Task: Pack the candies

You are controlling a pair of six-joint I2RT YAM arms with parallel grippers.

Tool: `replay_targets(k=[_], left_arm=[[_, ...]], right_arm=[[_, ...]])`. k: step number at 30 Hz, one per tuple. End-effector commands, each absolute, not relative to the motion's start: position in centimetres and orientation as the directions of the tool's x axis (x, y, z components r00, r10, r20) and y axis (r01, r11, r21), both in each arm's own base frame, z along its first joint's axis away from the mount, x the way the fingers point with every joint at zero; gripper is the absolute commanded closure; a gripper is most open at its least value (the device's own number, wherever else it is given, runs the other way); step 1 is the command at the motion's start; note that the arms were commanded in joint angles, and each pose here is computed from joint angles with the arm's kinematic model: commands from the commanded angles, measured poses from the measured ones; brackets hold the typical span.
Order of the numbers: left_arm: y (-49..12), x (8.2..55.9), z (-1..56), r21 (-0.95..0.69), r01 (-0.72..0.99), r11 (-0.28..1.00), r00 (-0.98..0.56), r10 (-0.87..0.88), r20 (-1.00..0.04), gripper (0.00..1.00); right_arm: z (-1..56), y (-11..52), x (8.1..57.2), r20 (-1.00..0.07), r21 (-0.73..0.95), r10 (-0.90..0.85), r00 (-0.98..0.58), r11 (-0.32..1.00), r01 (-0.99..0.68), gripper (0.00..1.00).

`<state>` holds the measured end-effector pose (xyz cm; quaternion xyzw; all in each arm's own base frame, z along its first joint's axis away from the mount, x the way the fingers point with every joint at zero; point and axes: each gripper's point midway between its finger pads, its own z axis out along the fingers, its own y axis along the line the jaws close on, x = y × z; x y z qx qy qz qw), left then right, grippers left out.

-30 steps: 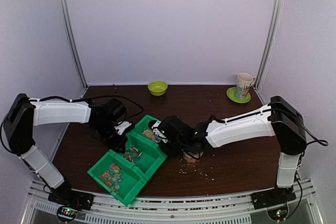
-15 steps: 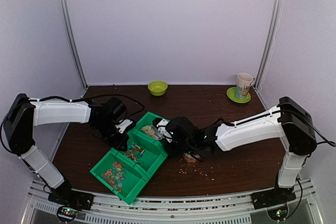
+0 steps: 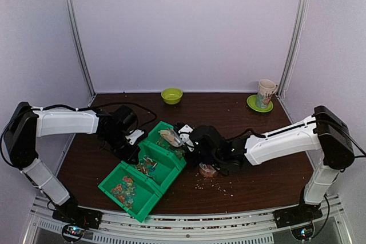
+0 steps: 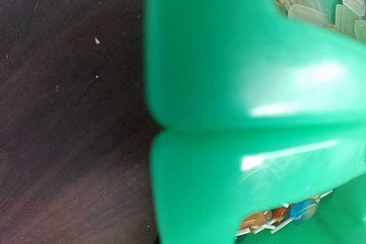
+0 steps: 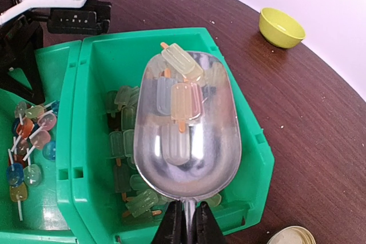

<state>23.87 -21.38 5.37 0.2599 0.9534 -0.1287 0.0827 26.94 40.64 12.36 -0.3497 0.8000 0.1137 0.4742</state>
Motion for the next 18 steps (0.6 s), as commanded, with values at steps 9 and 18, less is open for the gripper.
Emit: replay_targets(k=[9, 18], left_arm=[[-23.6, 25.9, 8.9, -0.263, 0.542, 0.798, -0.822, 0.439, -0.361, 1.0], [-23.1, 26.1, 8.9, -0.254, 0.528, 0.81, -0.829, 0.429, -0.358, 1.0]], right_arm=[[17.0, 37.6, 27.9, -0.925, -0.099, -0.288, -0.248, 0.812, -0.575, 1.0], [18.0, 34.6, 26.6, -0.89, -0.122, -0.339, -0.304, 0.82, -0.559, 1.0]])
